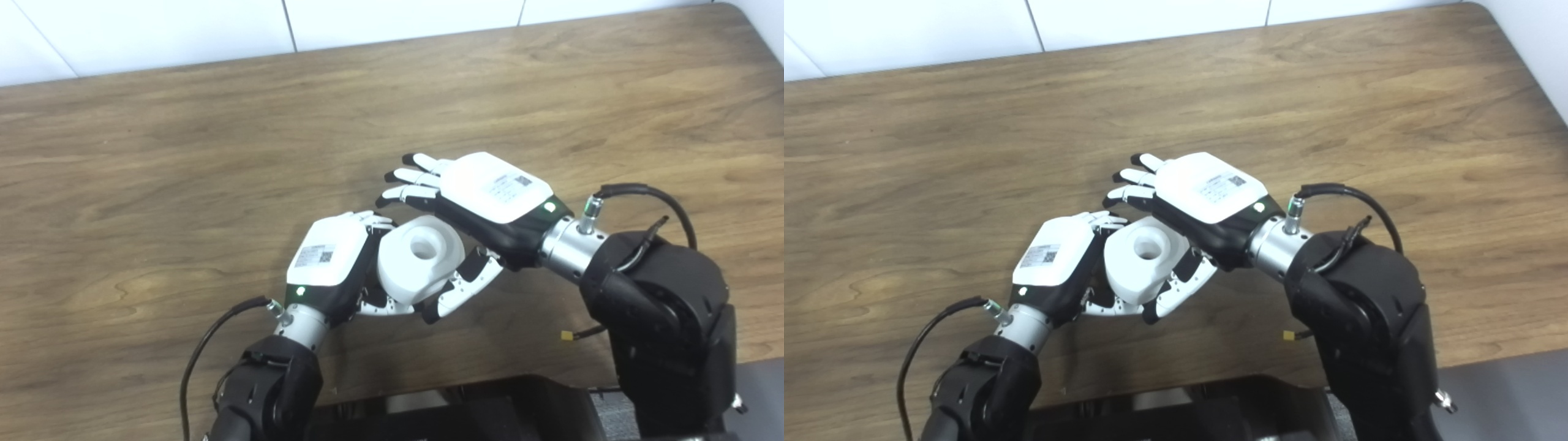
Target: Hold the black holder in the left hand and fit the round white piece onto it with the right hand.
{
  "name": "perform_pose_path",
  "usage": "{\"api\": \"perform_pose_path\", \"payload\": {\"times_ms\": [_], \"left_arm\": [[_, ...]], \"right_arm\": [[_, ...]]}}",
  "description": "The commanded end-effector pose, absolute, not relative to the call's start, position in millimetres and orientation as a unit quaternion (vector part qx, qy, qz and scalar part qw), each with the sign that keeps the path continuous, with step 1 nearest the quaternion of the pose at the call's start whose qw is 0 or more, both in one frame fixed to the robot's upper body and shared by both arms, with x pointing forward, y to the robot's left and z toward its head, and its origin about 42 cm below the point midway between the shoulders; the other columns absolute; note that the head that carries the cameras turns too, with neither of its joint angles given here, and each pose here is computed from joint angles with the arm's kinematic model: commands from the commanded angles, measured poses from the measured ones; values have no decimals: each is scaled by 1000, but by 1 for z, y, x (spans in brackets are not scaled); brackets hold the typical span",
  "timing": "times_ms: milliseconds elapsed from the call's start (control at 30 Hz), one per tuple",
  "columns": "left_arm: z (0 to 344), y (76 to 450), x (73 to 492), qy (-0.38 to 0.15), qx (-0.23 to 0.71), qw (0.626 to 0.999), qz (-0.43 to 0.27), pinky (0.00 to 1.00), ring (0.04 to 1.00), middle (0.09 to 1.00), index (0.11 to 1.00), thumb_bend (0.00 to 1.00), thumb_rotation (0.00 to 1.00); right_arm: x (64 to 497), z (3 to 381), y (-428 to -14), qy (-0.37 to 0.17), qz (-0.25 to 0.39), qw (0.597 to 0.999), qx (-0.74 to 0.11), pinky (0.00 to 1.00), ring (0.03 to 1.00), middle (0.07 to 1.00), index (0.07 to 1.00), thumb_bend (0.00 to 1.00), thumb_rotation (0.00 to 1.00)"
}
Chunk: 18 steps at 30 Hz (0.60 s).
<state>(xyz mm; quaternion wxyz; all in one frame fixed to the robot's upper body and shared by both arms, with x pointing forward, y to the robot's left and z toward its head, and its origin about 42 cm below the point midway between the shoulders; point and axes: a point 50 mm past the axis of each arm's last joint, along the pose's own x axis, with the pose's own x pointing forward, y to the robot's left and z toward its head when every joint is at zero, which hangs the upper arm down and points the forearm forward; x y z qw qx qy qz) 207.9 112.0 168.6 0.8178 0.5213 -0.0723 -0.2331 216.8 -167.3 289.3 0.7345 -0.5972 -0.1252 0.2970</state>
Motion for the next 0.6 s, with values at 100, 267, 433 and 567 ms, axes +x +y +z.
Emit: {"api": "perform_pose_path", "payload": {"times_ms": [100, 267, 433, 567], "left_arm": [[171, 113, 210, -80, 527, 813, -236, 884, 862, 780, 490, 513, 52], [173, 114, 211, -74, 527, 812, -239, 892, 864, 782, 490, 513, 53], [174, 114, 211, -65, 535, 806, -247, 899, 860, 777, 493, 514, 58], [173, 115, 212, -55, 549, 793, -256, 898, 855, 779, 496, 514, 64]], "right_arm": [[217, 306, -169, -156, 281, 737, -595, 950, 1000, 941, 855, 1000, 449], [219, 308, -172, -157, 276, 738, -596, 950, 1000, 942, 858, 1000, 449], [221, 310, -173, -155, 276, 736, -598, 957, 1000, 943, 862, 1000, 463], [224, 312, -174, -157, 277, 735, -599, 959, 1000, 944, 865, 1000, 471]]}}
